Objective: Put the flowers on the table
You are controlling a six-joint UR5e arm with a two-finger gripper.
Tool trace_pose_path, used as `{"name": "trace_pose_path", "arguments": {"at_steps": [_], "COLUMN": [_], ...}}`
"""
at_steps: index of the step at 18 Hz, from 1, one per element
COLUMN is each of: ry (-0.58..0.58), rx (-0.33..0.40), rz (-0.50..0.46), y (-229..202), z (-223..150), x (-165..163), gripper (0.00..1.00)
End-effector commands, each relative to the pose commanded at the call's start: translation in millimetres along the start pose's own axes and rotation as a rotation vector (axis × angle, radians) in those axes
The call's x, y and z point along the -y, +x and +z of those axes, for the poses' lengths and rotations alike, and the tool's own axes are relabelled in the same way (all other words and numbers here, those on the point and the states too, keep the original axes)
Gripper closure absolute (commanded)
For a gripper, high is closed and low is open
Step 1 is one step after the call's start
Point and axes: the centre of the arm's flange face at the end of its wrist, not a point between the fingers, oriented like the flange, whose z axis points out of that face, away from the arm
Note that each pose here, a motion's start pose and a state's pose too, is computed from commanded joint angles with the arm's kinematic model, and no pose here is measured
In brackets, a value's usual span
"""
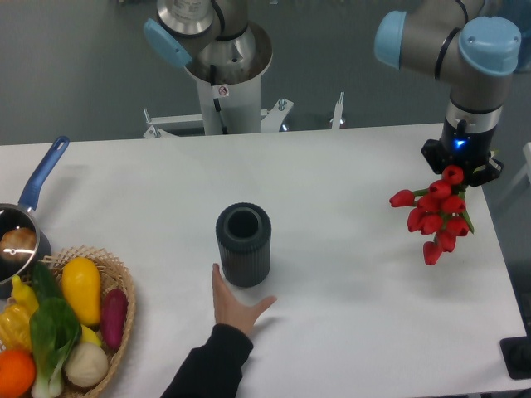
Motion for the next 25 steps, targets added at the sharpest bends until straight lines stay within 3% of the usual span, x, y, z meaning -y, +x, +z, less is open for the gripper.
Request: {"name": "trace_pose_path", "arguments": {"at_steps": [5, 11, 16, 20, 21, 22, 25], "ry": [0.003, 0.014, 0.02, 0.022, 0.028, 0.025, 0.028], "rx": [-0.014, -0.043, -0.07, -0.086, -0.084, -0.087, -0.081], "rz": [0.02, -0.017, -0.034, -0.021, -0.021, -0.021, -0.024], "y": [9, 37, 69, 81, 81, 82, 81], "z": [6, 16, 25, 28, 27, 29, 29], "x": [26, 78, 122, 136, 136, 136, 132], "gripper": [0.96, 0.95, 0.83, 0.5, 0.16, 0.0, 0.0]}}
